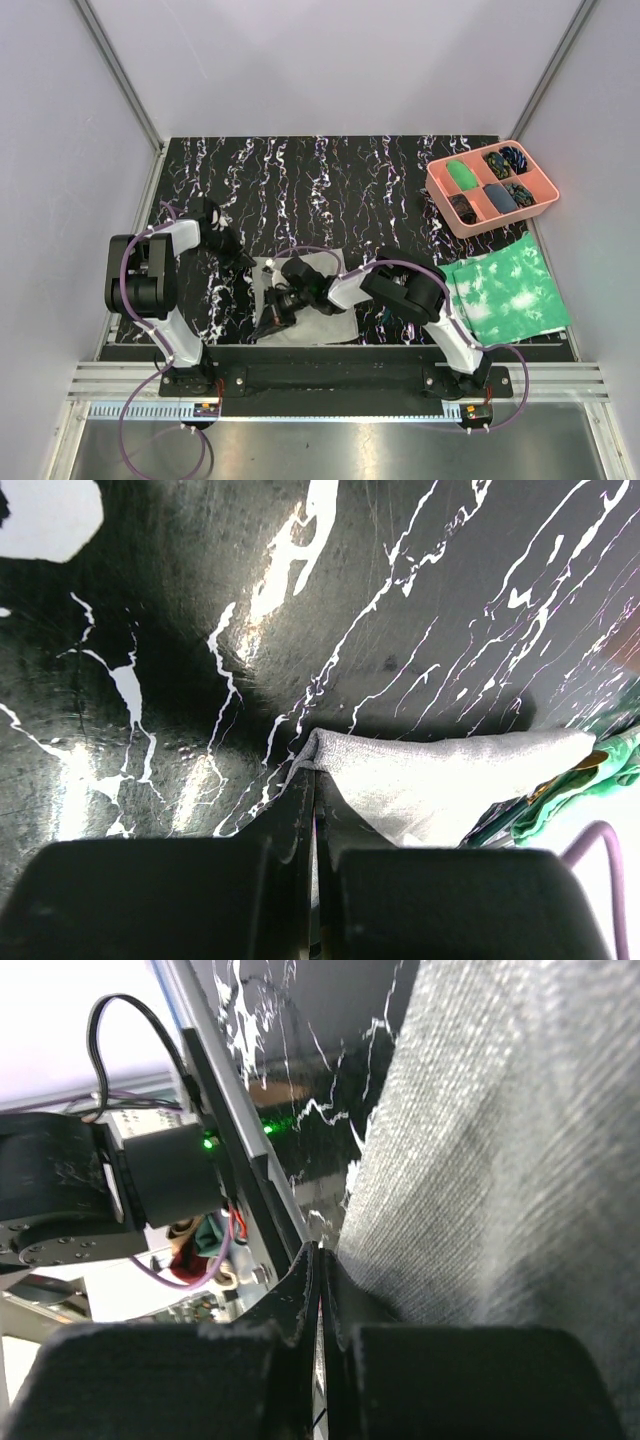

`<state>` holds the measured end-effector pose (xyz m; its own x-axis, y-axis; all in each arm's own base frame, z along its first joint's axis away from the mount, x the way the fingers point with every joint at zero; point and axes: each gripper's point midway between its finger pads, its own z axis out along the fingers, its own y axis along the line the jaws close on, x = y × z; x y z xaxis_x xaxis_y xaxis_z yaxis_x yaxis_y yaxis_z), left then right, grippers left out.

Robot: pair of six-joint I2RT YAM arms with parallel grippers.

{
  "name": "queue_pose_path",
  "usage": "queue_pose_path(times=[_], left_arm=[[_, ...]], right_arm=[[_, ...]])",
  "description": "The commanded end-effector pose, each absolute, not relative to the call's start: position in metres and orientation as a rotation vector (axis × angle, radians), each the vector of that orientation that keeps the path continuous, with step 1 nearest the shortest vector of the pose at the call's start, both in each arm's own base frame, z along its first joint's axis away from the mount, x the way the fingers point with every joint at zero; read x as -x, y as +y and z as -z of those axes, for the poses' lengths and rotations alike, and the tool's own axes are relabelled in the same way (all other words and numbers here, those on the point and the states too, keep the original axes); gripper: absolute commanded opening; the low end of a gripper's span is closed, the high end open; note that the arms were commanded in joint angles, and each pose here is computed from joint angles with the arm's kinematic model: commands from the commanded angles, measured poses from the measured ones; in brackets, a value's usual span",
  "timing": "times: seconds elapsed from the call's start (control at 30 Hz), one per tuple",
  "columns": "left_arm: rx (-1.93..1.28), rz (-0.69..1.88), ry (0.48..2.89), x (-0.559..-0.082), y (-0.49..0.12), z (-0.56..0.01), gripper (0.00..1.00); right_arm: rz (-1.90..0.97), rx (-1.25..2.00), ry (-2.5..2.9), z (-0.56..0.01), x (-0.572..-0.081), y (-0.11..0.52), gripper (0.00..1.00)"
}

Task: Fold the napkin into a case and place the utensils inside
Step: Smooth out the square-folded napkin at the center of the board.

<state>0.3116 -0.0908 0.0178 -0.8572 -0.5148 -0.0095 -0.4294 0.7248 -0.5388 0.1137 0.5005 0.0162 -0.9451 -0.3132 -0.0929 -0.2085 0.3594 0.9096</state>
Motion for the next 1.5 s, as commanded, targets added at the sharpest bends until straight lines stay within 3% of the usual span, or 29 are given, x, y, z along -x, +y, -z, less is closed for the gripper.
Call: queue_pose_path(times=[0.0, 0.13, 0.23, 0.33, 0.37, 0.47, 0.77, 1.07, 1.17, 1.23, 1.33, 1.43, 1.47], left_arm=[[0.727, 0.721, 2.706, -0.327, -0.077, -0.018, 0.0], [0.65, 0.708, 2.612, -0.328, -0.075, -0.056, 0.05], [0.599, 0.74, 2.57, -0.32, -0.082, -0.076, 0.19], [0.522, 0.742, 2.571, -0.307, -0.099, -0.085, 0.26], [0.531, 0.739, 2.576, -0.304, -0.103, -0.084, 0.26], [0.512, 0.765, 2.615, -0.292, -0.123, -0.075, 0.25], [0.585, 0.697, 2.757, -0.295, -0.129, -0.022, 0.21], [0.525, 0.583, 2.765, -0.356, -0.124, -0.015, 0.22], [0.489, 0.6, 2.727, -0.353, -0.128, -0.032, 0.27], [0.427, 0.633, 2.669, -0.348, -0.134, -0.057, 0.38], [0.358, 0.668, 2.61, -0.324, -0.142, -0.082, 0.45], [0.278, 0.713, 2.591, -0.292, -0.156, -0.092, 0.47], [0.272, 0.711, 2.613, -0.279, -0.158, -0.085, 0.46]], right_arm=[[1.591, -0.568, -2.568, -0.026, -0.118, 0.492, 0.01], [1.625, -0.547, -2.619, -0.049, -0.144, 0.478, 0.19], [1.617, -0.496, -2.691, -0.06, -0.166, 0.457, 0.31], [1.588, -0.401, -2.777, -0.062, -0.192, 0.426, 0.4], [1.582, -0.388, -2.795, -0.063, -0.197, 0.419, 0.46], [1.542, -0.346, -2.86, -0.06, -0.216, 0.396, 0.5], [1.317, -0.113, -3.105, -0.022, -0.296, 0.33, 0.4], [1.143, -0.173, -3.252, -0.024, -0.364, 0.307, 0.4], [0.871, -0.109, -3.36, -0.043, -0.361, 0.277, 0.51], [0.709, 0.012, -3.388, -0.051, -0.349, 0.255, 0.54], [0.694, 0.146, -3.361, -0.064, -0.306, 0.236, 0.64], [0.715, 0.206, -3.311, -0.067, -0.265, 0.227, 0.65], [0.704, 0.221, -3.304, -0.067, -0.25, 0.227, 0.6]])
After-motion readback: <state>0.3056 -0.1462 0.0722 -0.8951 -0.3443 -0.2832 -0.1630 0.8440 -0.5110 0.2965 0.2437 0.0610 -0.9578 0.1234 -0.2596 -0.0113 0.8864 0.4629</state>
